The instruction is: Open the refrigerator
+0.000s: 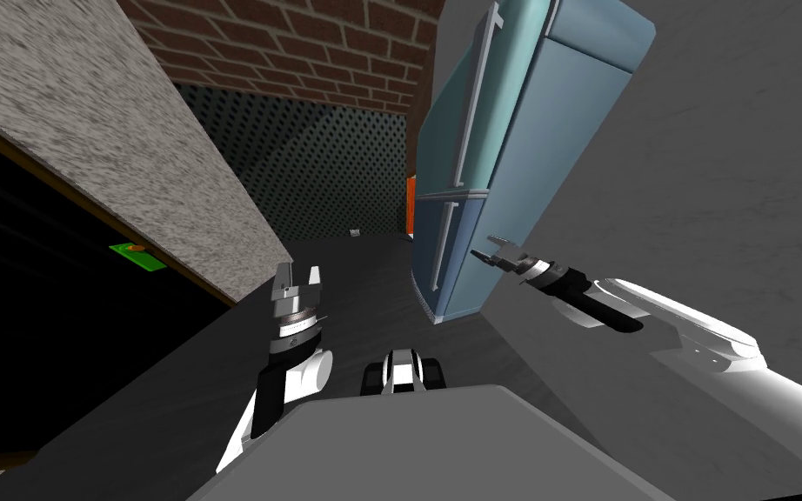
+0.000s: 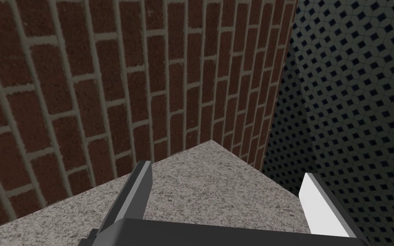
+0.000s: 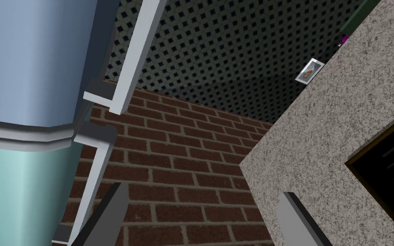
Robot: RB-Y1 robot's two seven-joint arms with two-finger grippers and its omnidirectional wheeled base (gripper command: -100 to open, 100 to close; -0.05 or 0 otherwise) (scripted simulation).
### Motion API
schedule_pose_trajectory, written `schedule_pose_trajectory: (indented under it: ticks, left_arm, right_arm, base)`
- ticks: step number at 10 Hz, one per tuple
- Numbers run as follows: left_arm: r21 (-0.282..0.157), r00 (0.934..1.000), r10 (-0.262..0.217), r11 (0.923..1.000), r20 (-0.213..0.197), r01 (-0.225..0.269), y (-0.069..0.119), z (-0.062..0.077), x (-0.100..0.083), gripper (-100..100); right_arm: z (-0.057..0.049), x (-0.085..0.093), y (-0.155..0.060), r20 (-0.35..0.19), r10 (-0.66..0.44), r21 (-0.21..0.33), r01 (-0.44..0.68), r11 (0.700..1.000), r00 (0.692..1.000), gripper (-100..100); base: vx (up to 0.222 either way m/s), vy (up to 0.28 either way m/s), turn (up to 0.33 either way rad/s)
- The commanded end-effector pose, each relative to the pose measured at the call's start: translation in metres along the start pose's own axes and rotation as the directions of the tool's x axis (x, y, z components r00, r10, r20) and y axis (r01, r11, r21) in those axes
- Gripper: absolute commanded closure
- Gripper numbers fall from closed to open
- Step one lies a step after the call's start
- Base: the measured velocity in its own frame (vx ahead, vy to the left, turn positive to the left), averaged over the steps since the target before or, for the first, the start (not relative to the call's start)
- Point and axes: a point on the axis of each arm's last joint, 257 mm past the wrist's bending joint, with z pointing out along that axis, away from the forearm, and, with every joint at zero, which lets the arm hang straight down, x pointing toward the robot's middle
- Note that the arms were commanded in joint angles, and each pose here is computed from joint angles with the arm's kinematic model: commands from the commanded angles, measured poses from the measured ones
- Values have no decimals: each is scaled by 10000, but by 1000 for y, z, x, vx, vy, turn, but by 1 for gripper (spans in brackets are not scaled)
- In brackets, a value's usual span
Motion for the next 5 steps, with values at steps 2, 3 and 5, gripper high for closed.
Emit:
schedule_pose_trajectory:
  ticks: [2, 3, 5]
  left_arm:
    - [0, 10000, 0, 10000, 0, 0, 0, 0, 0, 0]
    - [0, 10000, 0, 10000, 0, 0, 0, 0, 0, 0]
    - [0, 10000, 0, 10000, 0, 0, 0, 0, 0, 0]
  right_arm:
    - [8, -9, -22, -461, -1503, -227, 1494, 9885, 9876, -100]
    - [12, -11, -20, -525, -1691, -430, 1670, 9850, 9842, -100]
    - [18, -17, -30, -740, -2462, -622, 2420, 9683, 9664, -100]
  base:
    - [25, 7, 25]
    - [25, 4, 22]
    - [34, 4, 18]
